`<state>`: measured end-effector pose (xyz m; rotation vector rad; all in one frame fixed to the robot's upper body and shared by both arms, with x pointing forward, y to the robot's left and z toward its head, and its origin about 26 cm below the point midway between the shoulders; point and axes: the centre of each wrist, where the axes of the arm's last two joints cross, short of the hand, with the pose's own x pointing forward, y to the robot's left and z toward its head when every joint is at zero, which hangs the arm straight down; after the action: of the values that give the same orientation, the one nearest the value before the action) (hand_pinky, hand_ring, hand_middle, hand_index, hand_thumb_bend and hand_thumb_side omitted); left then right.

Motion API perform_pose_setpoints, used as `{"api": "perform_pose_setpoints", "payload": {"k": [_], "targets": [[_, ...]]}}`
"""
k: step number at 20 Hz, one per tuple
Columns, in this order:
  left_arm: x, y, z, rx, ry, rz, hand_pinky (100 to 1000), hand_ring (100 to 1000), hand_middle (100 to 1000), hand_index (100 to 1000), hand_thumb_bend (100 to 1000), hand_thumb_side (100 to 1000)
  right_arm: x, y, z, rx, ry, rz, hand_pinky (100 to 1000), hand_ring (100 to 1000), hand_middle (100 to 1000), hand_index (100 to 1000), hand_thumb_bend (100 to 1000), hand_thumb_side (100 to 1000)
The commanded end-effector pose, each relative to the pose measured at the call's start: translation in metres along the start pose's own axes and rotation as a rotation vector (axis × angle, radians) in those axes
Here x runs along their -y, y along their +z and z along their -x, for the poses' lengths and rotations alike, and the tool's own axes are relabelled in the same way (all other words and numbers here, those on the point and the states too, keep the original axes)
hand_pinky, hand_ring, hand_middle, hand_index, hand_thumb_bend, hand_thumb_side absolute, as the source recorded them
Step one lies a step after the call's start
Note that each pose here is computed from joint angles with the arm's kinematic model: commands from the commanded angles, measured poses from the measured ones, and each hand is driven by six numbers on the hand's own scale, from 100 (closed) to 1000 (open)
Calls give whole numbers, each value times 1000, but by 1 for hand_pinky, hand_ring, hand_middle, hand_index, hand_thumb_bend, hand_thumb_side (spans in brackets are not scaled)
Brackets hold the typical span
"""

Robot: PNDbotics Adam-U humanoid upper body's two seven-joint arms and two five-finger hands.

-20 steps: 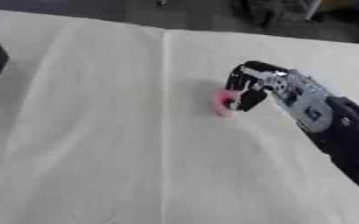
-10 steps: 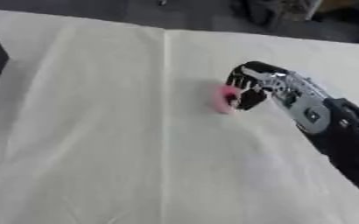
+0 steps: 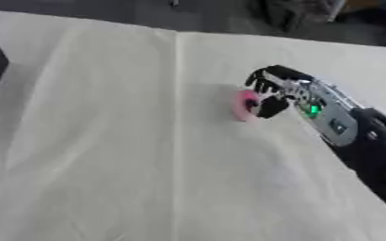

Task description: Pick up the objects with one hand, pass them to the other hand, and then place them into the box on the other side of the table.

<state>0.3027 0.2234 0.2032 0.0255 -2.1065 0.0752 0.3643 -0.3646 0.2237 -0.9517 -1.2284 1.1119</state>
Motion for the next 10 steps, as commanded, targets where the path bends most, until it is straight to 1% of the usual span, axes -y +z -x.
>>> {"api": "perform_pose_setpoints", "payload": {"k": [1,3,5,6,7,8,9,10], "targets": [[-2,-2,-7,26,-7,-5,943,698,748,866,477,741,12,4,2,-10,30,23,765,742,624,801,296,100],[-2,-1,-7,26,-6,-5,943,698,746,865,478,740,11,4,4,-18,31,13,766,743,624,792,297,100],[-2,-1,-7,25,-4,-6,944,692,745,863,478,741,10,4,6,-24,33,-5,776,762,662,790,302,100],[-2,-1,-7,24,-4,-6,944,689,746,863,478,742,9,3,7,-26,34,-15,781,776,715,800,299,100],[-2,-1,-6,23,-4,-6,944,689,746,863,478,742,8,3,7,-27,34,-25,781,779,728,802,300,100],[-2,-1,-6,22,-4,-7,946,687,747,863,476,743,8,2,8,-28,35,-30,782,792,785,811,307,100],[-2,-1,-6,22,-5,-9,947,686,747,863,475,744,8,3,8,-27,37,-31,782,802,815,819,317,100],[-3,-1,-6,21,-7,-10,947,684,746,862,476,742,9,4,7,-26,42,-25,786,806,817,826,326,100]]}}
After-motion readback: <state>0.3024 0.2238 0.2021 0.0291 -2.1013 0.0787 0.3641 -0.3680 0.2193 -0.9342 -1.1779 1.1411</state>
